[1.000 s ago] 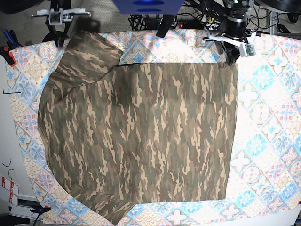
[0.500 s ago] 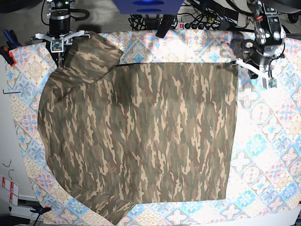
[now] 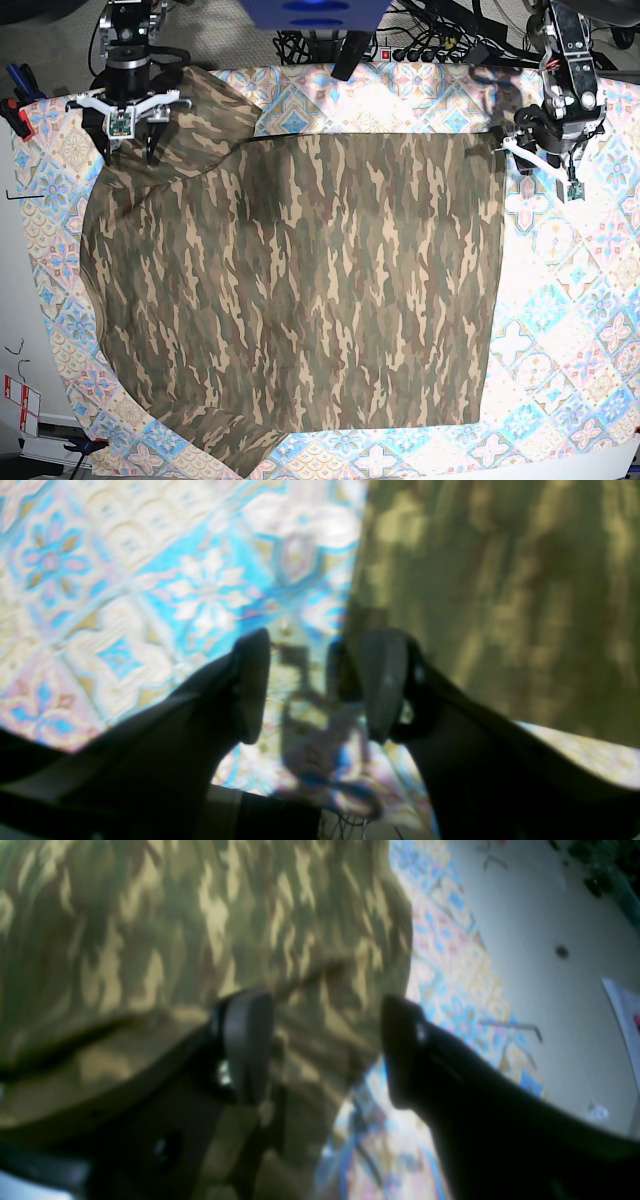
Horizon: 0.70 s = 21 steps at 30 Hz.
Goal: Fold the T-shirt properly
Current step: 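Lower both grippers onto the camouflage shirt's hem corners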
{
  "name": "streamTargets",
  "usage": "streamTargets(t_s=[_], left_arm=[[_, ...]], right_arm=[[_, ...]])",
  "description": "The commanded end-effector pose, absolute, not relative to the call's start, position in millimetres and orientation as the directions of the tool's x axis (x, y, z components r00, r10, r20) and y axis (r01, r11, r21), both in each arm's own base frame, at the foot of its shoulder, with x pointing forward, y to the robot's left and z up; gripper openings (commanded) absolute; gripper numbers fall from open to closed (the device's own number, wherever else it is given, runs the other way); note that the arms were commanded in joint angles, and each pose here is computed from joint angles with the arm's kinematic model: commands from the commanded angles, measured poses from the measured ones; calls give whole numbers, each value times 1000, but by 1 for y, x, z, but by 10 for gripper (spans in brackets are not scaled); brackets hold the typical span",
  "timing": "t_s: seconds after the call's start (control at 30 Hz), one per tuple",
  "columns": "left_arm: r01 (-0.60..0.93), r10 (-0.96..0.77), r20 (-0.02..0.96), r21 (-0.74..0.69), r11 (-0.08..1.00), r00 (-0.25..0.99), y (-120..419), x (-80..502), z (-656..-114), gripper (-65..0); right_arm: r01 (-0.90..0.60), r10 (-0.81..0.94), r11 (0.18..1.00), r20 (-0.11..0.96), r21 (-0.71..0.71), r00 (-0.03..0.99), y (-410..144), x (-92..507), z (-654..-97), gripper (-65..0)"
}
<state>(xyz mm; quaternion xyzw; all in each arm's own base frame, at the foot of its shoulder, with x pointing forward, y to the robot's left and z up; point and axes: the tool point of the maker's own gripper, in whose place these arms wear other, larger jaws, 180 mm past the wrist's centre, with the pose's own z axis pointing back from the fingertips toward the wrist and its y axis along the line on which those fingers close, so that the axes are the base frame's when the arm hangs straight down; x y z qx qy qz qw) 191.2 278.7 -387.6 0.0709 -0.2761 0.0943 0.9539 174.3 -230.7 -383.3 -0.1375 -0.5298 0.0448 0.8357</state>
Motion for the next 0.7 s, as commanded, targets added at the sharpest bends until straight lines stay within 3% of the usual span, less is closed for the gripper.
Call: streamTargets(t_s=[0.0, 0.1, 0.23, 0.53, 0.67], left_arm=[[-221, 126, 553, 108, 969, 823, 286, 195, -385, -334], [-228, 121, 528, 143, 963, 841, 294, 190, -393, -331], [-226, 117, 527, 148, 963, 842, 294, 190, -393, -331], [-225, 115, 528, 148, 963, 841, 294, 191, -392, -331], [-224, 114, 527, 150, 963, 842, 295, 190, -393, -331]], right_arm=[[78, 231, 955, 883, -286, 410, -234, 178, -377, -276], [85, 206, 959, 871, -270, 445, -237, 170, -392, -237], [175, 48, 974, 888, -144, 458, -243, 161, -404, -203], [215, -170, 974, 859, 72, 483, -247, 159, -443, -203], [261, -222, 961, 831, 96, 510, -253, 145, -460, -203]])
